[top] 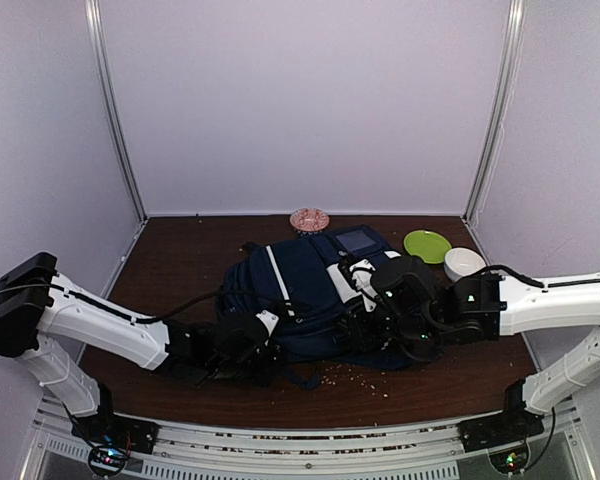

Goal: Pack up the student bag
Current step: Zip the student bag at the center of the board.

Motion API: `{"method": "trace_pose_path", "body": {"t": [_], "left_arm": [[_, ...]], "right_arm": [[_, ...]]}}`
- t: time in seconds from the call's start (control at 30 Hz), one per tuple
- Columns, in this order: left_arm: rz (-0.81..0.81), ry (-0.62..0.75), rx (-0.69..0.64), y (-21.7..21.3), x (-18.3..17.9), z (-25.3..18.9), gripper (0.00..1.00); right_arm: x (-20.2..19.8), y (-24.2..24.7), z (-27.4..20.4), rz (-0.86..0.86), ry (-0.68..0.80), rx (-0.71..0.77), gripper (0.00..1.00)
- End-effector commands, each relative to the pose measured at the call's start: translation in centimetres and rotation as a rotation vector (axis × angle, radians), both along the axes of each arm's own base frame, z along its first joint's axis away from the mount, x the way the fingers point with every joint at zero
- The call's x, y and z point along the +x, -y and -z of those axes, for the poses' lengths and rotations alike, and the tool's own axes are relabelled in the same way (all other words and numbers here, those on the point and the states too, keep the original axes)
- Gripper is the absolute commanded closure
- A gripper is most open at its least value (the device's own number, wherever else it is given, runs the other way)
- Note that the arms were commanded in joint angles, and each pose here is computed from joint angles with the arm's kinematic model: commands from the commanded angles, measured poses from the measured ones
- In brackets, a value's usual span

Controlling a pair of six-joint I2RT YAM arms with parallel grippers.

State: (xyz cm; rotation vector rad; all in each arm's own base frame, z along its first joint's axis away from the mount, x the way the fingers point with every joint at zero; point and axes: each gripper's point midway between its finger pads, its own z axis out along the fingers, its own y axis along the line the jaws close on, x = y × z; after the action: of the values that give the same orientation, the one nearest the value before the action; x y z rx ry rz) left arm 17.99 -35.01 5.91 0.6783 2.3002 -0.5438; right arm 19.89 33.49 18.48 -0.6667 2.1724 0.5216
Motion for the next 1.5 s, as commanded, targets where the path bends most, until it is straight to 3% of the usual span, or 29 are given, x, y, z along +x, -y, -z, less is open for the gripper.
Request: {"method": "trace_pose_path", "body": {"t": [0.0,0.47,0.97,1.2,1.47], "left_arm": [[-0.006,0.007,0.001,0.1,0.6,-0.2,0.66],[0.008,0.022,-0.030,0.3,0.6,-1.1,1.00],[0.035,0.078,-0.123,-0.8,0.0,-3.8,1.00],[0.031,0.067,-0.113,-1.2,-0.2,-3.2,1.00],[0.032,0.063,-0.119,-1.4,-0.4,-3.1,1.00]], "right_arm": [[0.5,0.2,-0.9,0.030,0.023,0.032,0.61],[0.5,0.1,-0.9,0.026,0.021,0.031,0.61],[0.0,-0.9,-0.7,-0.033,0.017,0.042,0.61],[-2.2,-4.0,0.6,-0.163,0.067,-0.045,0.60],[-2.5,-9.0,1.3,-0.217,0.071,-0.025,0.55]]}}
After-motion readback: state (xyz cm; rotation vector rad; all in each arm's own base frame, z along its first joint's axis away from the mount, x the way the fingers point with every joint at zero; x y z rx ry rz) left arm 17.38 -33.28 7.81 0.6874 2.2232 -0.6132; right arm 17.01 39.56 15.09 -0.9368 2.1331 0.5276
